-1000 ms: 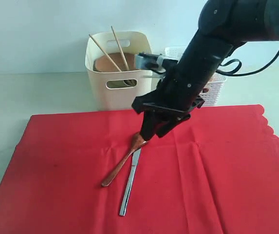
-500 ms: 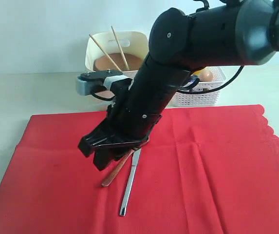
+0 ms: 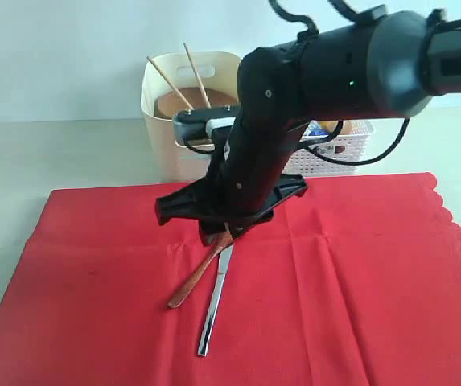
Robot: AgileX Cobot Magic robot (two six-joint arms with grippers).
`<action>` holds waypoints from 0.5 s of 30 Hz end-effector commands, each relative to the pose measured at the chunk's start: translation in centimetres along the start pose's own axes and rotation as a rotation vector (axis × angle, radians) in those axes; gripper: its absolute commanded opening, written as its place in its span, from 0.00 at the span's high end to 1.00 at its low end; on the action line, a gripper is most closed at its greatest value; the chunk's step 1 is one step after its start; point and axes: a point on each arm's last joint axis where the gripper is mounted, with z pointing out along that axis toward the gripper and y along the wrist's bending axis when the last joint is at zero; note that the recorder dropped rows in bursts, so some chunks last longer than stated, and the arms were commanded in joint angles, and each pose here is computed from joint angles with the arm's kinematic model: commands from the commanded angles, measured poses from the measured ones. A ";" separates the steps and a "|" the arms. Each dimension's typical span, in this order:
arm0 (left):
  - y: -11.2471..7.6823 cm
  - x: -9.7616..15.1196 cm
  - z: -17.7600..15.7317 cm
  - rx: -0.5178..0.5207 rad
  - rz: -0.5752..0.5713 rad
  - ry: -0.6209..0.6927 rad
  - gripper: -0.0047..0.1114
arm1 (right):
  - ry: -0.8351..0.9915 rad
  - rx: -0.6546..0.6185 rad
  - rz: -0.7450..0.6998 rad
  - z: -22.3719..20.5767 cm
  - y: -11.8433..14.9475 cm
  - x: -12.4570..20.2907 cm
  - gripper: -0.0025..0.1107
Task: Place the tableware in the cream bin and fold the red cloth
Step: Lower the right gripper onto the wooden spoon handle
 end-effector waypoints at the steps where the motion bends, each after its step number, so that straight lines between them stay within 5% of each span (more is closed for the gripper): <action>1: 0.0 0.0 0.0 0.001 0.004 -0.017 0.96 | 0.080 0.040 0.003 2.2 1.5 0.1 0.63; 15: 0.0 0.0 0.0 0.001 0.004 -0.017 0.96 | 0.172 0.148 0.164 6.4 3.1 -2.1 0.61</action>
